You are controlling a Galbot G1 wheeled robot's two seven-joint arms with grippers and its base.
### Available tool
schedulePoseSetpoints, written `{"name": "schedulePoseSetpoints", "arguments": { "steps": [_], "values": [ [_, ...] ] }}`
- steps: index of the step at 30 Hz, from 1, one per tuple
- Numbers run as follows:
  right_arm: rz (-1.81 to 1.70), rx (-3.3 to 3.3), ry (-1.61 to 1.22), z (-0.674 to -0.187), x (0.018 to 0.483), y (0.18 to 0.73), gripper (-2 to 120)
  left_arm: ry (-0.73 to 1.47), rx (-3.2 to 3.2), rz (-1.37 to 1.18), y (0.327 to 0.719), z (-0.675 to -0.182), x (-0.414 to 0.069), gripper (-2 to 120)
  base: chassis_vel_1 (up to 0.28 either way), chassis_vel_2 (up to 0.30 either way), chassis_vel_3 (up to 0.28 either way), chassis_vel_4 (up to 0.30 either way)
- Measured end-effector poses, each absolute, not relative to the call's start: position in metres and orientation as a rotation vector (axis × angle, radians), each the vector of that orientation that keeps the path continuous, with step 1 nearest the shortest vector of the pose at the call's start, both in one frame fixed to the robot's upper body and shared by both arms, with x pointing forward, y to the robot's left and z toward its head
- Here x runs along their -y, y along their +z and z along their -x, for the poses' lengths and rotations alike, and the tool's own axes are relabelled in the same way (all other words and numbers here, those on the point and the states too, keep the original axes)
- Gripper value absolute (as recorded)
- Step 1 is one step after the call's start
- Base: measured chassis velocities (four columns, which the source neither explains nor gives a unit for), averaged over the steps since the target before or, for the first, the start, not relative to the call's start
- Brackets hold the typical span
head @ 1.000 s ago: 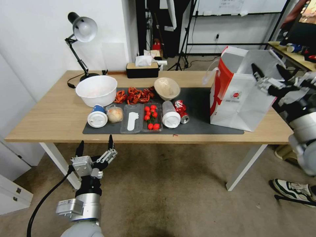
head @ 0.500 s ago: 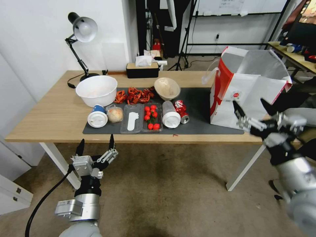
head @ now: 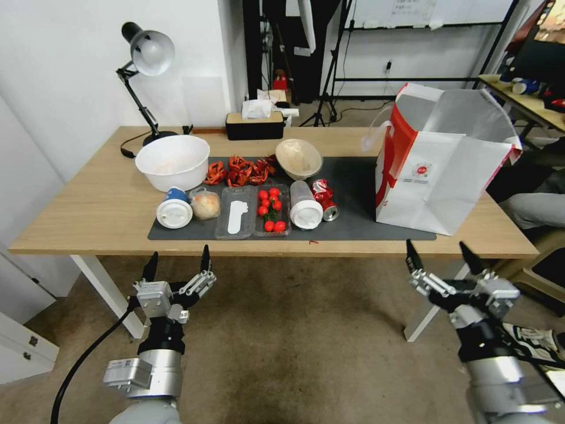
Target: Pick up the food delivery bag from the floor and place it on the table.
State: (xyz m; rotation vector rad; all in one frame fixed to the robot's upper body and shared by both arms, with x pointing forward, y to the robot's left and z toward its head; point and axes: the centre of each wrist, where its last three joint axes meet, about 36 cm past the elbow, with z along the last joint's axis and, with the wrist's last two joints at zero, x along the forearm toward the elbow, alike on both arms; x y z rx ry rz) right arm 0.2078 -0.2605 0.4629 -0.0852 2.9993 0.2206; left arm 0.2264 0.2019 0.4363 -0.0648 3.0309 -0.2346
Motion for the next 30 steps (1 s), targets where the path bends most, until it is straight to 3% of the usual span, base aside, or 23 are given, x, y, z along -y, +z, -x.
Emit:
{"name": "schedulePoseSetpoints", "arguments": {
  "steps": [30],
  "values": [
    [0.09,-3.025,0.201,-0.211,0.251,0.422,100,-0.185,-3.072,0.007,0.422,-0.228,-0.209,100,0.0,0.0,0.0,0.0]
  ]
}}
